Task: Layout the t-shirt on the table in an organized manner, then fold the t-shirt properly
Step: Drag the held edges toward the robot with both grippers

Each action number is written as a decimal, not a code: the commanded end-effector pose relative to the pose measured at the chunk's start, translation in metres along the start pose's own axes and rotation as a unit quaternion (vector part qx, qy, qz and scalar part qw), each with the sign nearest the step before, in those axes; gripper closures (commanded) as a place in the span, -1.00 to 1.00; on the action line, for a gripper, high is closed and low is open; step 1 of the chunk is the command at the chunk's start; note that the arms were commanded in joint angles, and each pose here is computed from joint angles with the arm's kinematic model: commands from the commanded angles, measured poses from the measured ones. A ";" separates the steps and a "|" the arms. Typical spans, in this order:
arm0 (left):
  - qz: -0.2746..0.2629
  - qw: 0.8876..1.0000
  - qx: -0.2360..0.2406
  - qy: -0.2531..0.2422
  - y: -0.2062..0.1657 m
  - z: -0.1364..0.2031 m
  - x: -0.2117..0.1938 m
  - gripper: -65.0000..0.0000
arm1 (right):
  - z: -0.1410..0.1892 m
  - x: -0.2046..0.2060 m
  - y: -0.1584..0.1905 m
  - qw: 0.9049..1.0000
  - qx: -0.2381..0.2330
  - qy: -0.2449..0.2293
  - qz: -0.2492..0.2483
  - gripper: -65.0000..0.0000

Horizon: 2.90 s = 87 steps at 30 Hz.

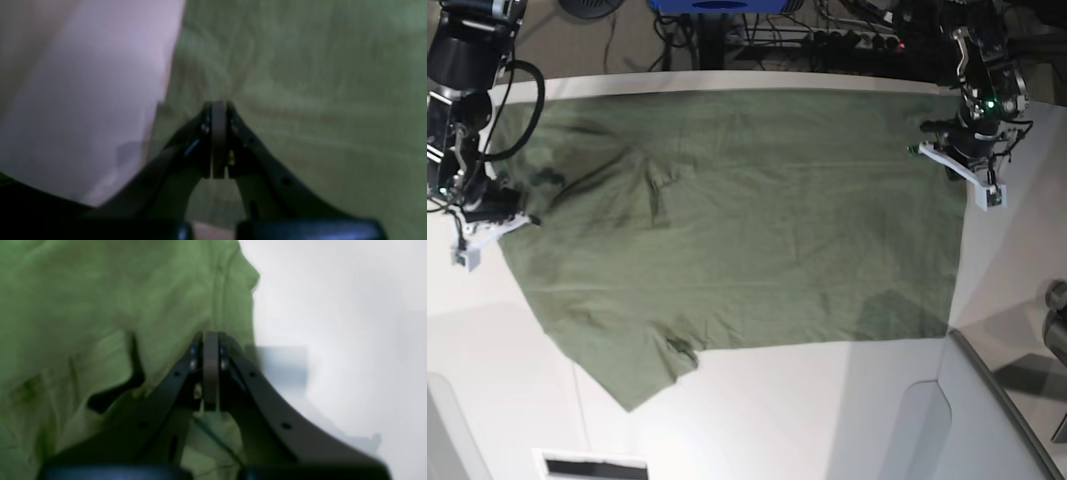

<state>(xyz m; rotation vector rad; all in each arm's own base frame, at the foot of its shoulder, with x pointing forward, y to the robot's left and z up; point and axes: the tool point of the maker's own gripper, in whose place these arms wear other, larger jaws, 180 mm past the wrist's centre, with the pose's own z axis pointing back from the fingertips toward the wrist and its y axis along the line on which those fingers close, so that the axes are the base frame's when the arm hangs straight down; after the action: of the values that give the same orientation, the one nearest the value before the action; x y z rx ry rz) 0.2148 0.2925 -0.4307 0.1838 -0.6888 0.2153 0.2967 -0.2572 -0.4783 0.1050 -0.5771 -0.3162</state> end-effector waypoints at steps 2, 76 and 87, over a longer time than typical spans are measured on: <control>0.002 1.000 0.005 -0.021 0.005 0.002 0.012 1.00 | 0.001 0.013 0.000 1.000 0.004 -0.017 -0.001 1.00; 0.025 1.000 0.012 -0.004 0.024 -0.056 0.067 1.00 | -0.046 0.097 -0.068 0.996 -0.037 -0.081 -0.031 0.99; 0.094 0.995 -0.026 0.010 0.001 -0.104 0.123 1.00 | -0.045 0.099 -0.071 0.995 -0.039 -0.083 -0.030 1.00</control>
<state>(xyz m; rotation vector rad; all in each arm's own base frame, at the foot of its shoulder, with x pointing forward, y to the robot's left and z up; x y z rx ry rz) 0.3607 0.3278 -0.4432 0.0578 -0.6503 0.3729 0.3683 -0.3435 -0.4934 0.0364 -0.6846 -0.4091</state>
